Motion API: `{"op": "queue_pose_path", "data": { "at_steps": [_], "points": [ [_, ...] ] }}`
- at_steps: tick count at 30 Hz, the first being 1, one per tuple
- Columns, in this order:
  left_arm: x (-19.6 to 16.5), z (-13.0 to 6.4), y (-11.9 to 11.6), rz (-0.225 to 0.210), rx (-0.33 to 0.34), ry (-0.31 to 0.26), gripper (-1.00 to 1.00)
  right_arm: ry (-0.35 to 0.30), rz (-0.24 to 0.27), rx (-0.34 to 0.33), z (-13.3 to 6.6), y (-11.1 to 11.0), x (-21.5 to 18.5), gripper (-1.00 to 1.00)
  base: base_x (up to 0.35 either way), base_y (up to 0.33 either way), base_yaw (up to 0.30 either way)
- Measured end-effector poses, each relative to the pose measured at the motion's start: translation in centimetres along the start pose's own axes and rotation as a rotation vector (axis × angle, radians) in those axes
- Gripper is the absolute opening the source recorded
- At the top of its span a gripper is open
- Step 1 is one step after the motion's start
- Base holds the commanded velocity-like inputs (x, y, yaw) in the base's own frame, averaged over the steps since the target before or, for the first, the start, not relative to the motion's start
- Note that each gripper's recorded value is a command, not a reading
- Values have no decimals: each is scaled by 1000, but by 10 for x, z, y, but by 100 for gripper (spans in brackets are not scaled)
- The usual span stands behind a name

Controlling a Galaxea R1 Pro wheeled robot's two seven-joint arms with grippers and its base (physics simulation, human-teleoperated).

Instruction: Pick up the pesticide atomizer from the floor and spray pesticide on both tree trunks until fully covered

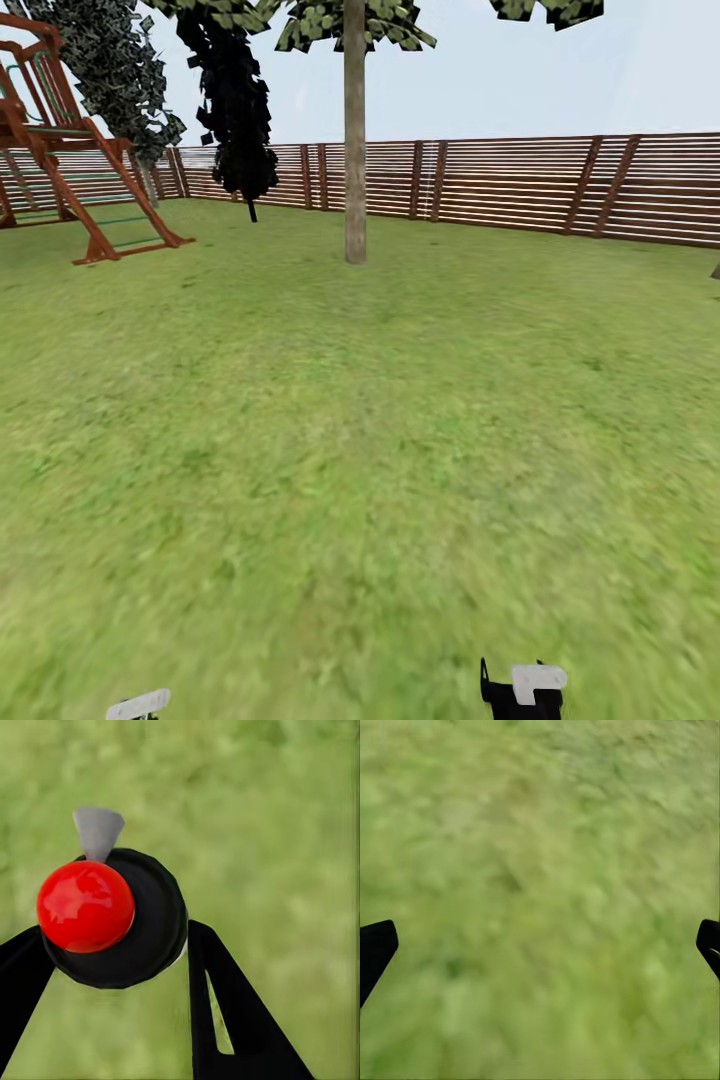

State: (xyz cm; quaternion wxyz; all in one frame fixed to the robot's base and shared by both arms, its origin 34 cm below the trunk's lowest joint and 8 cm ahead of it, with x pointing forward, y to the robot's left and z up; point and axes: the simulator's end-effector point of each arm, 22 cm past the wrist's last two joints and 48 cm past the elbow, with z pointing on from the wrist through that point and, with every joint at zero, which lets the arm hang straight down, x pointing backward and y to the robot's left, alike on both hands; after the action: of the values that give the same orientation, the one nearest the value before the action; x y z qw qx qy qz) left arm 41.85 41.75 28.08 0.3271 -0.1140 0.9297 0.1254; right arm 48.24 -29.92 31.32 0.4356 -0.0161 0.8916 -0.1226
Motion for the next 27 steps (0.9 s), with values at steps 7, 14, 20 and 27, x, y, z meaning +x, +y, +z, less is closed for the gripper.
{"op": "queue_pose_path", "data": {
  "at_steps": [7,14,20,27],
  "points": [
    [0,0,0,0,0,0,-100,0,0,0,0,0,0,100,338,0,0],
    [0,0,0,0,0,-1,-100,0,0,-1,0,0,0,100,338,0,0],
    [0,0,0,0,0,-1,-100,0,0,-1,0,0,0,100,338,0,0],
    [0,0,0,0,0,-1,-100,0,0,-1,0,0,0,100,338,0,0]
  ]
}}
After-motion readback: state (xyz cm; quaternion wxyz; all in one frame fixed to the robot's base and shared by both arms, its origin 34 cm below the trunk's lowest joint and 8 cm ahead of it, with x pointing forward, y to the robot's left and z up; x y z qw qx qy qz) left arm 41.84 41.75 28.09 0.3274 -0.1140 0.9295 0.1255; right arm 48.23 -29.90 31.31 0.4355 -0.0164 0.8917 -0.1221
